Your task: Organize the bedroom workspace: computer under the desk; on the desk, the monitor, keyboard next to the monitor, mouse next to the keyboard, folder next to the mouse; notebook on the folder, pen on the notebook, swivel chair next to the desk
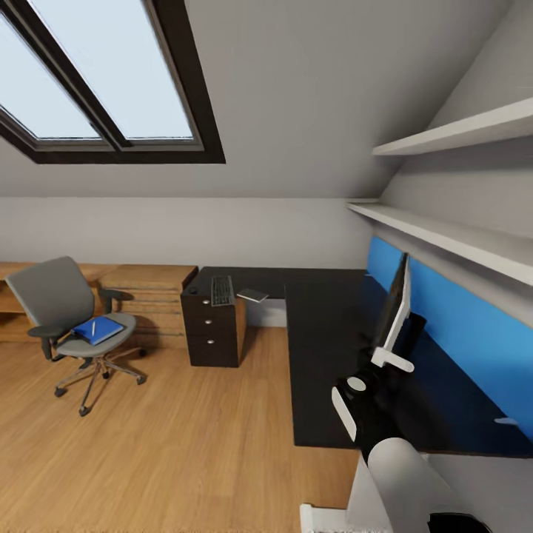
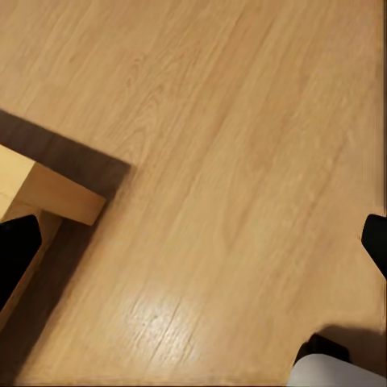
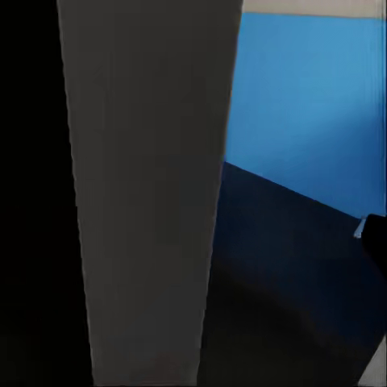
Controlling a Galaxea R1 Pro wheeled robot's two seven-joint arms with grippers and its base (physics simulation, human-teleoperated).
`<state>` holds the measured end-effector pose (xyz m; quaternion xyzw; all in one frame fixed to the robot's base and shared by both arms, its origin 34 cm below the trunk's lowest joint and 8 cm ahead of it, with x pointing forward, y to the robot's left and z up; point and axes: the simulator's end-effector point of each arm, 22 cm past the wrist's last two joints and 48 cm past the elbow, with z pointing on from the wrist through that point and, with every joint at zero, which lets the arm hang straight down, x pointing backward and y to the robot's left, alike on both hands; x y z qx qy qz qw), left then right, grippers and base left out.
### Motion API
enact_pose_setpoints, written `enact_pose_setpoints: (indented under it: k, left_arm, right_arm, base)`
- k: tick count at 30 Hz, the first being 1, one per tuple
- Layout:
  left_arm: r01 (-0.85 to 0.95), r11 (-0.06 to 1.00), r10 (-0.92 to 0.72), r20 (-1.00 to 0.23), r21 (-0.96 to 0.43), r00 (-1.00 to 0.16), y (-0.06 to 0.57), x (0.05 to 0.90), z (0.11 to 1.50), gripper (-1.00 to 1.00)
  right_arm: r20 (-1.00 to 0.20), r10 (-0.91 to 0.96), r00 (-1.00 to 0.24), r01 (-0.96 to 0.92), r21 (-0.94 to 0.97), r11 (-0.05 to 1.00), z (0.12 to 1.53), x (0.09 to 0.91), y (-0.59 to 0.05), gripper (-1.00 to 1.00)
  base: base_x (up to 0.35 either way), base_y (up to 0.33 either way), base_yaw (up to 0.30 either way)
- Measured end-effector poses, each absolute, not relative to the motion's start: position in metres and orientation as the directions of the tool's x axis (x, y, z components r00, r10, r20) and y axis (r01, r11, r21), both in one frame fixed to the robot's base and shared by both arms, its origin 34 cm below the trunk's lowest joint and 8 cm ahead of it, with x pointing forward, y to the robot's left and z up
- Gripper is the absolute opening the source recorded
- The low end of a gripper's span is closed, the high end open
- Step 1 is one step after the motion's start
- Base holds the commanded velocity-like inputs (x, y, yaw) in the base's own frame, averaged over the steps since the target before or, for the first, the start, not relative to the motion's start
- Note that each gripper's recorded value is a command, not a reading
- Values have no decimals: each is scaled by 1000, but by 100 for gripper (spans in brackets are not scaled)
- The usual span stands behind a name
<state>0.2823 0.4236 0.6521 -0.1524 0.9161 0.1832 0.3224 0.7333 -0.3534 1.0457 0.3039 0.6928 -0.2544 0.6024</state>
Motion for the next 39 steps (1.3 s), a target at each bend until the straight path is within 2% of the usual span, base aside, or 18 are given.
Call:
enact_pose_setpoints:
  k: [14,39]
  left_arm:
    - [-397,886,-161,-647,238,-746,424,282,652,100]
    - [-399,886,-161,-648,238,-745,424,282,652,100]
  right_arm:
    - [-989,116,-91,726,14,688,1045,733,-352,100]
    - [-990,112,-91,720,12,694,1046,735,-349,100]
  base:
    - [-178,-181,0]
    - [-205,-7,0]
